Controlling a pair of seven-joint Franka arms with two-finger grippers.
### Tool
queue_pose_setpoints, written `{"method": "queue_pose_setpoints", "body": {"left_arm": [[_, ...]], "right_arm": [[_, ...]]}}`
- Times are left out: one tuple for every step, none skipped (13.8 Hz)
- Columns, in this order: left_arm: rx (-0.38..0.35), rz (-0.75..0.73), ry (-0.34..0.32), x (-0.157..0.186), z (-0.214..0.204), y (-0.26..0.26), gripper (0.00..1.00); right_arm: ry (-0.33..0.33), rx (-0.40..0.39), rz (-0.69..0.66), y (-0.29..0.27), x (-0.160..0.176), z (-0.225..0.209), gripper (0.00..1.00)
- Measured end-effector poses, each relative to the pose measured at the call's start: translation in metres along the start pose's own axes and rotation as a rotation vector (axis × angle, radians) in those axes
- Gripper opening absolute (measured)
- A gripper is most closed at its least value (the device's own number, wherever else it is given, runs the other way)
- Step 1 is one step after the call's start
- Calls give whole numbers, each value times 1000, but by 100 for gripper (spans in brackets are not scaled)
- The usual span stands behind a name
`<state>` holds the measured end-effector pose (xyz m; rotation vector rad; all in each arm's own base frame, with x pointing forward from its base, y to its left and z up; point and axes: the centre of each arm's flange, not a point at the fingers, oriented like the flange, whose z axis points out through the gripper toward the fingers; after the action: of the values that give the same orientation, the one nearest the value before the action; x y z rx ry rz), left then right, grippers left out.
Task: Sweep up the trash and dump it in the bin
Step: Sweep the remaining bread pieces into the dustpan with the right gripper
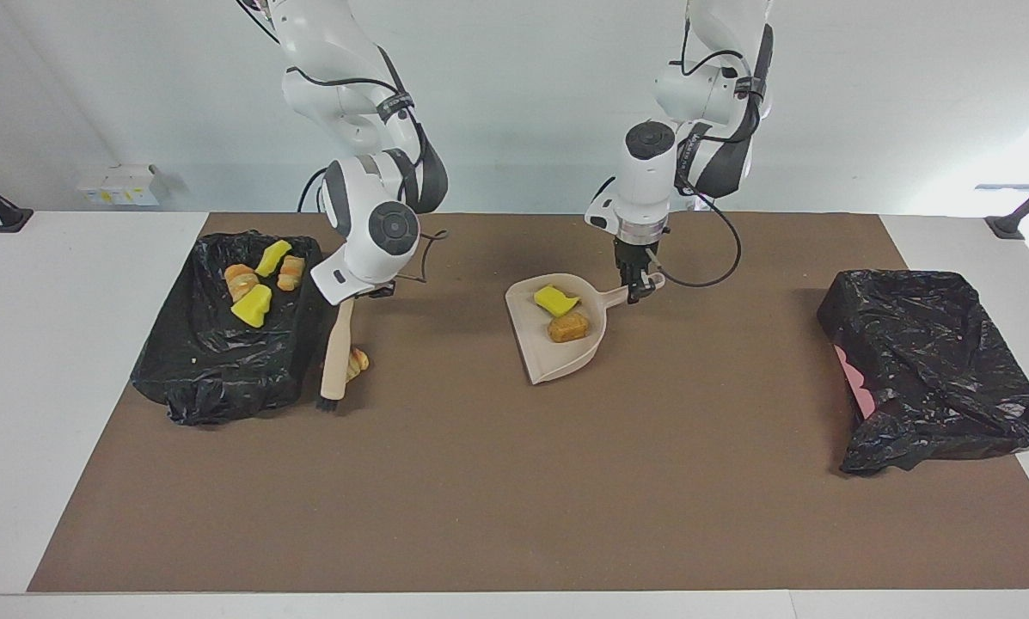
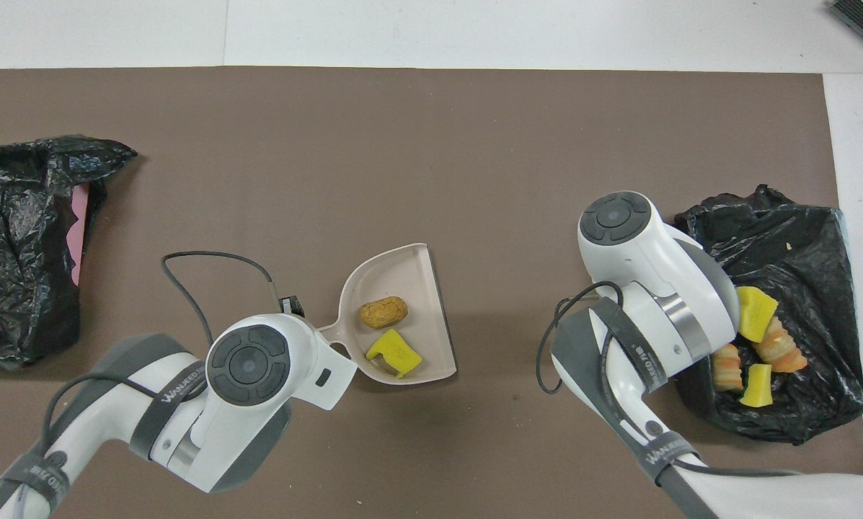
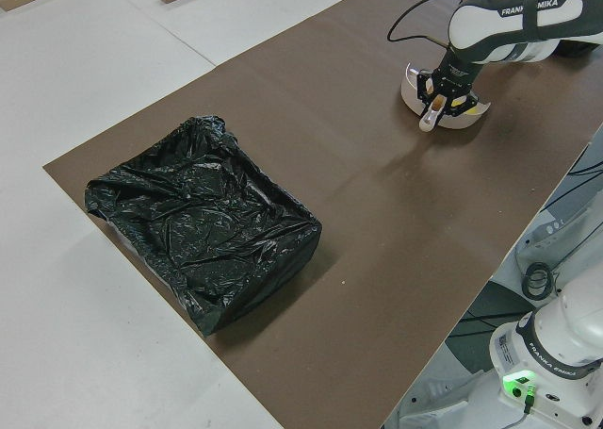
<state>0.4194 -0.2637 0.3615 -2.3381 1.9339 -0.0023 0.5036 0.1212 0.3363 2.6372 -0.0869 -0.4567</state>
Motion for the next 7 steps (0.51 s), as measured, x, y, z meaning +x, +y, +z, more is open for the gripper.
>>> {"method": "queue_pose_setpoints", "body": {"left_arm": [[-2, -5, -2, 0, 0, 0, 31], [-5, -9, -6, 0, 0, 0, 31], [-11, -18, -12, -1, 0, 0, 31], [-20, -36, -23, -1, 0, 0, 31], [-33, -66, -40, -3, -1, 1, 31], [-43, -85, -53, -3, -2, 1, 31], [-51, -95, -65, -3, -4, 1, 31]], "right_arm": [[-4, 10, -4, -4, -3, -1, 26], [-14, 35, -13, -12, -8, -4, 26], [-24, 65, -29, -24, -15, -8, 26], [-34, 100, -50, -42, -25, -15, 26], [-44, 140, -81, -66, -40, -25, 26], [-46, 167, -112, -87, -54, -33, 26], [-42, 196, -141, -108, -68, -41, 26]]}}
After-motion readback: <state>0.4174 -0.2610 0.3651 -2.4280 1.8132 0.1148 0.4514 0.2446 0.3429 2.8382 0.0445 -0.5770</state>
